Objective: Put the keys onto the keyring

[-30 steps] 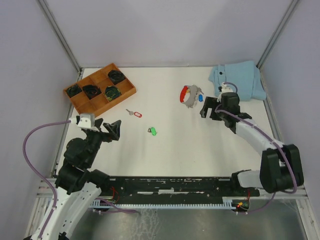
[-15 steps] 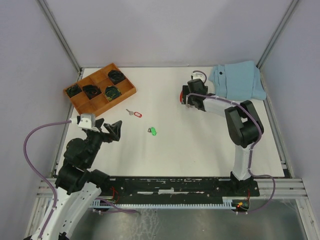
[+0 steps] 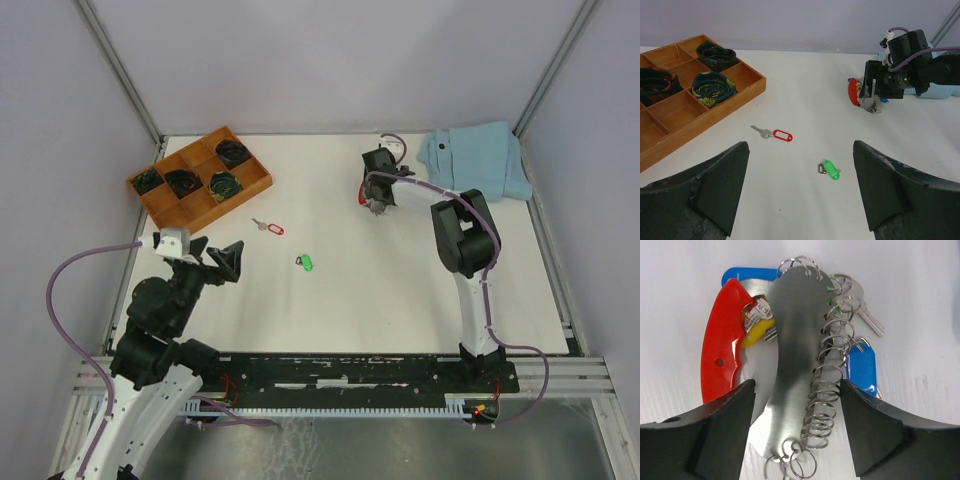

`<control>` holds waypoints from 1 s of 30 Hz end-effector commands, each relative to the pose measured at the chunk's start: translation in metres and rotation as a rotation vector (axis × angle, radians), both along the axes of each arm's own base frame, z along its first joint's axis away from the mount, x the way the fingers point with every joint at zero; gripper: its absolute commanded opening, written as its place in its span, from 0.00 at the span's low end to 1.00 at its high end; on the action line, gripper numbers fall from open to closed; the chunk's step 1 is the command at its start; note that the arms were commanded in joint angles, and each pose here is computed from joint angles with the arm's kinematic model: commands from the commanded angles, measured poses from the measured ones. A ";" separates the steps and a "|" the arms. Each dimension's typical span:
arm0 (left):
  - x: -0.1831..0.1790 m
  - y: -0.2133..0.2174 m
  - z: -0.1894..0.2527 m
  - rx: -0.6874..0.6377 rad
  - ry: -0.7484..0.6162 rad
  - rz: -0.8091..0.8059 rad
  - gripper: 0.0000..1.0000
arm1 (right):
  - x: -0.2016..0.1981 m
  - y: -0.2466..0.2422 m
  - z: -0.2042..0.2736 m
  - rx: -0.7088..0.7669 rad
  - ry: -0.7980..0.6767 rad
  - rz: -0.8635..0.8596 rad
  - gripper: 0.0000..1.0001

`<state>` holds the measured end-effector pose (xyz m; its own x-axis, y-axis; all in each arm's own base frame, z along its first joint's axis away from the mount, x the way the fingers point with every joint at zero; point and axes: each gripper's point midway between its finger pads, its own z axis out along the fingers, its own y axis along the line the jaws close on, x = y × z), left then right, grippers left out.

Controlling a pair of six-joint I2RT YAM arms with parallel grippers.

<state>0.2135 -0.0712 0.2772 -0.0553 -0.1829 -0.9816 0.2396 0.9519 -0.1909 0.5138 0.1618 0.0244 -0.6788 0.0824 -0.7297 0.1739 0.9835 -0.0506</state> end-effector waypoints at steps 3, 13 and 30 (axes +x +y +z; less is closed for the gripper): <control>-0.001 -0.001 0.015 0.000 -0.065 -0.012 0.91 | -0.001 -0.005 -0.005 -0.020 0.066 -0.049 0.69; 0.003 -0.009 0.011 -0.010 -0.041 -0.043 0.91 | -0.039 -0.016 -0.005 0.007 0.098 -0.035 0.56; -0.005 -0.075 -0.011 -0.216 0.239 -0.327 0.87 | -0.177 -0.012 0.009 0.125 0.144 0.143 0.46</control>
